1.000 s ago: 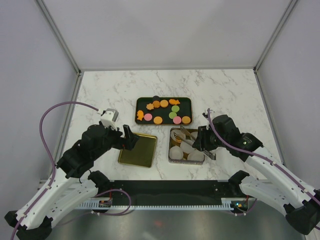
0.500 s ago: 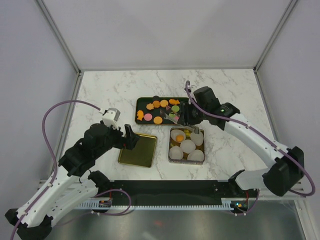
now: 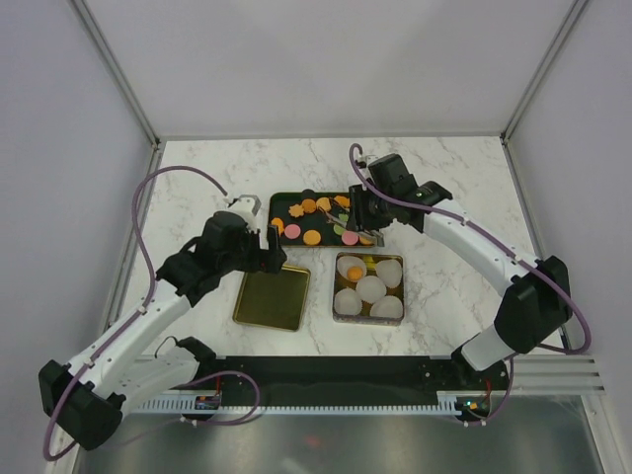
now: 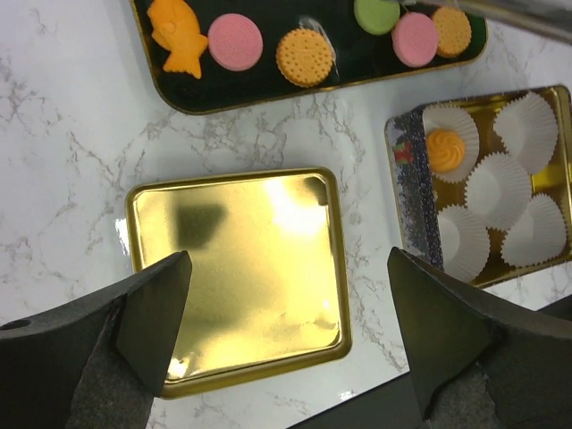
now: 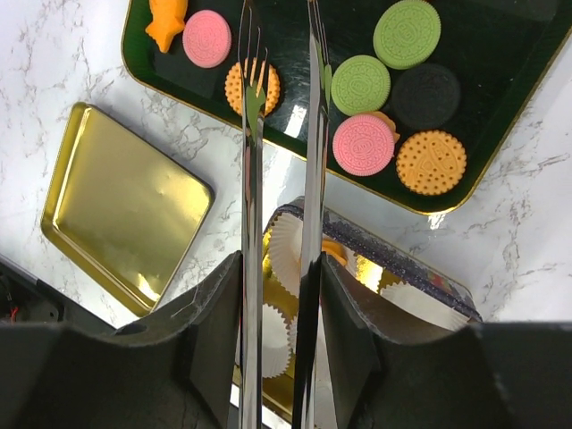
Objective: Pack the cookies
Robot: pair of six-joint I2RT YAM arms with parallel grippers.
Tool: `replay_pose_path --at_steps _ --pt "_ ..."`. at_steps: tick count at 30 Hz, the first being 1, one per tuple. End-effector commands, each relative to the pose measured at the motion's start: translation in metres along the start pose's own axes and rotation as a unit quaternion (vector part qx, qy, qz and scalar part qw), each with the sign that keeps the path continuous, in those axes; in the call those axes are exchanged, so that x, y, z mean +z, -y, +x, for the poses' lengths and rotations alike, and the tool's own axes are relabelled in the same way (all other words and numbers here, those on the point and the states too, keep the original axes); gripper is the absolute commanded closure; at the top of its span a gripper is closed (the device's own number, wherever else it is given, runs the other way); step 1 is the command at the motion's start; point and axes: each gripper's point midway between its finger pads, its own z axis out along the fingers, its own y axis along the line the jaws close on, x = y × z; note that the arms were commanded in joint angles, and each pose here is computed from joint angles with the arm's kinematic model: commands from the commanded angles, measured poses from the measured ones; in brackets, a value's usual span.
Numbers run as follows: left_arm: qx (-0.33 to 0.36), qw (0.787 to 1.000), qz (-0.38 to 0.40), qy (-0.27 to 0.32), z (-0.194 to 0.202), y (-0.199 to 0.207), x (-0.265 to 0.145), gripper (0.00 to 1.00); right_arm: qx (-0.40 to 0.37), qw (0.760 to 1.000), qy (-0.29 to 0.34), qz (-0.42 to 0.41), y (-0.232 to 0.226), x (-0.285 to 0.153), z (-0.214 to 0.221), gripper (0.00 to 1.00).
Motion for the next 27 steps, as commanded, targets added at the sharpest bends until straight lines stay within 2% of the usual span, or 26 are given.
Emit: replay_pose_path --at_steps 1,4,11,27 --pt "-0.021 0.998 0.031 0.054 -0.04 -0.003 -0.005 0.0 -0.012 1.0 0.003 -0.022 -0.007 0.006 -0.007 0.54" --pt "-0.037 0.998 0.019 0.047 -0.033 -0.014 -0.006 0.0 -0.004 0.999 -0.008 -0.052 -0.017 0.014 -0.003 0.55" --pt "-0.035 0.998 0.019 0.054 -0.036 -0.016 -0.011 0.0 -0.003 0.998 -0.021 -0.064 -0.028 0.031 0.008 0.53" --pt "-0.043 0.997 0.01 0.058 -0.034 -0.021 -0.015 0.0 -0.018 0.999 -0.031 -0.037 -0.029 0.052 0.02 0.51"
